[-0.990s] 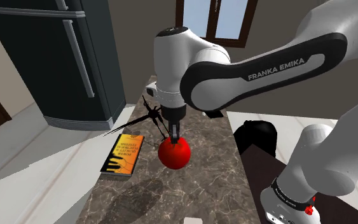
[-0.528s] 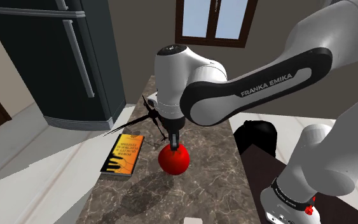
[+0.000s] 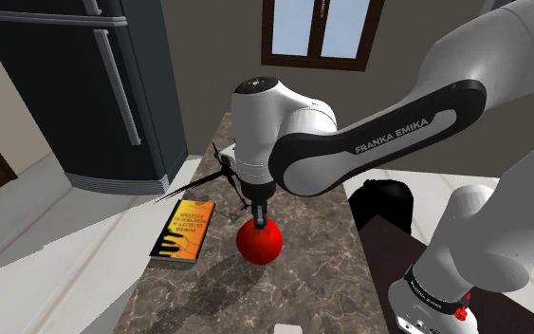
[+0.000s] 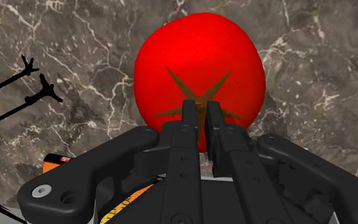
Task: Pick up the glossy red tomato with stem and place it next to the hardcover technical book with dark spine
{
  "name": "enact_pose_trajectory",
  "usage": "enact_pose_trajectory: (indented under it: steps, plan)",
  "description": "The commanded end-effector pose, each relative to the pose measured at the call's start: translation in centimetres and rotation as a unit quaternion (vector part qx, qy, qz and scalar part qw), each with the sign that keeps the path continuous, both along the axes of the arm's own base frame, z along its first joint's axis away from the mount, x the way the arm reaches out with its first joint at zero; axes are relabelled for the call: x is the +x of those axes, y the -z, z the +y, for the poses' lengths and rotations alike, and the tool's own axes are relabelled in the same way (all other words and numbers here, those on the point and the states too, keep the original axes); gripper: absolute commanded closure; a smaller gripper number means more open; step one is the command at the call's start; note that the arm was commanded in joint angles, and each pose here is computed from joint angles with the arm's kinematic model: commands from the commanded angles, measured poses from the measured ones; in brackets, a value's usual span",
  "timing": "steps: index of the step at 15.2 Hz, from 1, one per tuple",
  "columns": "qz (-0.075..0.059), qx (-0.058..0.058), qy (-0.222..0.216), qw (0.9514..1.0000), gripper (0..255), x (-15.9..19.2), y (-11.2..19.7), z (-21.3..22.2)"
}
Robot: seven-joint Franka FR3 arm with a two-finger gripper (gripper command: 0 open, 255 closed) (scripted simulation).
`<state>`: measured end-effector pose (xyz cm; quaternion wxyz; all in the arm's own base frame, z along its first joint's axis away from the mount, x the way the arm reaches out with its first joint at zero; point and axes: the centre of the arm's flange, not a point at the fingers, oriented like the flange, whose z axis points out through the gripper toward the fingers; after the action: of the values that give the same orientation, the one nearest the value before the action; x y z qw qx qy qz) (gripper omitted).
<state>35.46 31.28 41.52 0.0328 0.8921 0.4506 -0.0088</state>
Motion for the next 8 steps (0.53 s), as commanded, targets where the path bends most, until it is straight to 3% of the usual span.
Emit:
enact_pose_trajectory:
  steps: [1,2,3,8]
  plan:
    - [0.000,0.000,0.000,1.0000,255,0.00,-0.01,0.00]
    - [0.000,0.000,0.000,1.0000,255,0.00,-0.01,0.00]
    - [0.000,0.000,0.000,1.0000,0,0.00,-0.01,0.00]
    - [0.000,0.000,0.000,1.0000,0,0.00,0.00,0.01]
